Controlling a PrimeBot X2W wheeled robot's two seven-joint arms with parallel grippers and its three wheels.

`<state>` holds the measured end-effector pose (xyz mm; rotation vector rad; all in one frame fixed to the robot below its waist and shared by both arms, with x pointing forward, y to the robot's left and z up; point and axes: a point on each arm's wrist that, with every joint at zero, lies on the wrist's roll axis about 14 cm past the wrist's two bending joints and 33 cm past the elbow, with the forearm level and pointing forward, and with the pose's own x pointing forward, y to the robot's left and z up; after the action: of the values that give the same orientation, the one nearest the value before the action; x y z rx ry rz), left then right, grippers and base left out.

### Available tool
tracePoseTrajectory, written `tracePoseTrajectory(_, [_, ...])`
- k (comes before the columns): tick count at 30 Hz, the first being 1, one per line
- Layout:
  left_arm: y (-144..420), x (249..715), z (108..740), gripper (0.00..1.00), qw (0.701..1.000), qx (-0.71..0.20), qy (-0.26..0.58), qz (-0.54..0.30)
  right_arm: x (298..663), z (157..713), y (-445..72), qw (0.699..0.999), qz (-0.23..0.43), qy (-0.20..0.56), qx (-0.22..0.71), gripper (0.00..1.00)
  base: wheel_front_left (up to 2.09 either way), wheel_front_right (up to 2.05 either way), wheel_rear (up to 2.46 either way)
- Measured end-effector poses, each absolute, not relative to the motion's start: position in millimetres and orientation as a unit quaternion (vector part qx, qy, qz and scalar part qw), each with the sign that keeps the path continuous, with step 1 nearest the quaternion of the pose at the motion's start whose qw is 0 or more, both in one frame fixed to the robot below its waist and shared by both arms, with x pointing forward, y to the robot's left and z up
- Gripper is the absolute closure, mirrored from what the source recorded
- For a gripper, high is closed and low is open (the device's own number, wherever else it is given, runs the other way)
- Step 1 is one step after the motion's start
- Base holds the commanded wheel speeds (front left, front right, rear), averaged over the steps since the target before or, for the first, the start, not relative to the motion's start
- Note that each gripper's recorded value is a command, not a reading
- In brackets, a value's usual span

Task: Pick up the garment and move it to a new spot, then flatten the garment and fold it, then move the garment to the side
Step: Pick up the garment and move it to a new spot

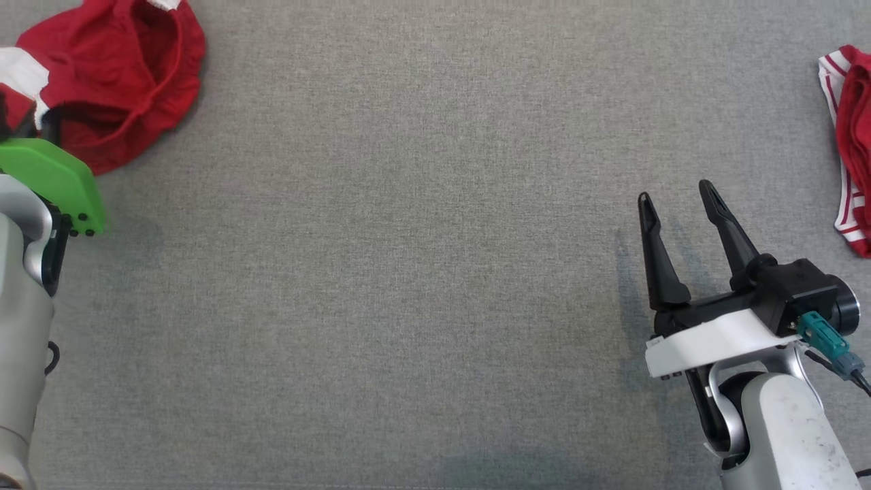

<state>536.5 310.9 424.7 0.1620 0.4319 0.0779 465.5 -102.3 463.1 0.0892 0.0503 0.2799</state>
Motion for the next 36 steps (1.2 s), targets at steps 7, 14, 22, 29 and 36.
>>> tracePoseTrajectory(7, [314, 543, 483, 1.00, 0.982, 0.108, 0.150, 0.031, 456, 484, -101, 0.988, 0.140, -0.001, 0.059, 0.00, 0.00, 0.00, 0.00])
tracePoseTrajectory(14, [309, 542, 530, 1.00, 0.985, 0.134, 0.102, 0.016, 444, 500, -106, 0.988, 0.134, -0.021, 0.067, 0.00, 0.00, 0.00, 0.00])
tracePoseTrajectory(22, [265, 544, 586, 1.00, 0.989, 0.139, 0.028, -0.036, 426, 516, -119, 0.989, 0.116, -0.043, 0.075, 0.00, 0.00, 0.00, 0.00])
tracePoseTrajectory(29, [184, 533, 623, 1.00, 0.983, 0.129, -0.026, -0.126, 406, 532, -137, 0.990, 0.093, -0.065, 0.080, 0.00, 0.00, 0.00, 0.00])
tracePoseTrajectory(36, [75, 511, 628, 1.00, 0.968, 0.080, -0.051, -0.233, 390, 537, -160, 0.992, 0.060, -0.076, 0.081, 0.00, 0.00, 0.00, 0.00])
